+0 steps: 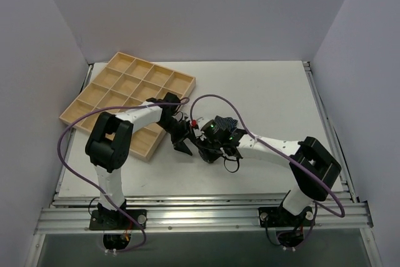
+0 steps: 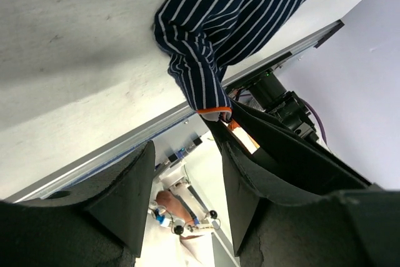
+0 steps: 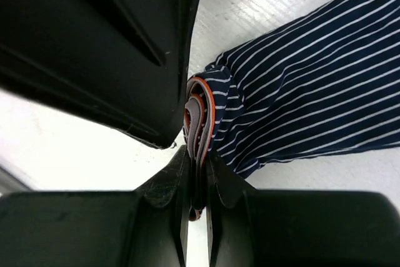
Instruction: Roll the underwear
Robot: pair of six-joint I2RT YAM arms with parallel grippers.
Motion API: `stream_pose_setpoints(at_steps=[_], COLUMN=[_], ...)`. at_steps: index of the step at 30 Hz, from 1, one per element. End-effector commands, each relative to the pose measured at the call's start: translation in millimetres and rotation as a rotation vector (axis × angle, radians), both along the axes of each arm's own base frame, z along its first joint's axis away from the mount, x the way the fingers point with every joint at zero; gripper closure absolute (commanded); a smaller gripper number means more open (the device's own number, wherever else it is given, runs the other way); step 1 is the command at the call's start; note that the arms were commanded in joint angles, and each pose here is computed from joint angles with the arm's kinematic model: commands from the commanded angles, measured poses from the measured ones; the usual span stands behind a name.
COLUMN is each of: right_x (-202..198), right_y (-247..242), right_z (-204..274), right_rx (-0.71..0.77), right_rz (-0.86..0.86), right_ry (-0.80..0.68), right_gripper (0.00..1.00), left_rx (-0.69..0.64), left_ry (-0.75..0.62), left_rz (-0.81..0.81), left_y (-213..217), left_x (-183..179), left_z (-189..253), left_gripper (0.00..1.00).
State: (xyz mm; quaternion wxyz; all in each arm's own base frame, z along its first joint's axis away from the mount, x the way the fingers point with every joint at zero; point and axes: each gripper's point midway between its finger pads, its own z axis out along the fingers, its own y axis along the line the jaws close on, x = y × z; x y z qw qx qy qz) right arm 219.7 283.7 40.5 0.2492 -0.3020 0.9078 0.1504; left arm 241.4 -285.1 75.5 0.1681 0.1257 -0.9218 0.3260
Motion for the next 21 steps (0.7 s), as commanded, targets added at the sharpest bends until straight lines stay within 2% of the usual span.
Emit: stream_pose_setpoints(at_steps=[1, 5, 10, 21], right_x=[-5.5, -2.7, 9.8, 34.1], right_y=[8.0, 3.9, -3.5, -20.1], right_z=[13.2, 9.4, 6.7, 6.6], right_rx=[0.106, 0.161, 0.236, 0.275], right_rz=[0.037, 0.038, -0.005, -0.076], right_ry=[0.107, 0.202, 0.281, 0.327], right_gripper=[1.0, 1.0, 1.0, 1.0], left_rx=[-0.006, -0.032, -0.044, -0.059], left_ry=[-0.301, -0.384, -0.422, -0.401], left_rz=[0.106, 0.113, 0.084, 0.056], left_y=[10.7, 8.4, 0.1, -24.5], left_x=[62.8, 72.4, 70.4, 54.2], left_z=[32.0, 45.2, 48.0, 29.5], left_gripper=[0.44, 0.44, 0.44, 0.44])
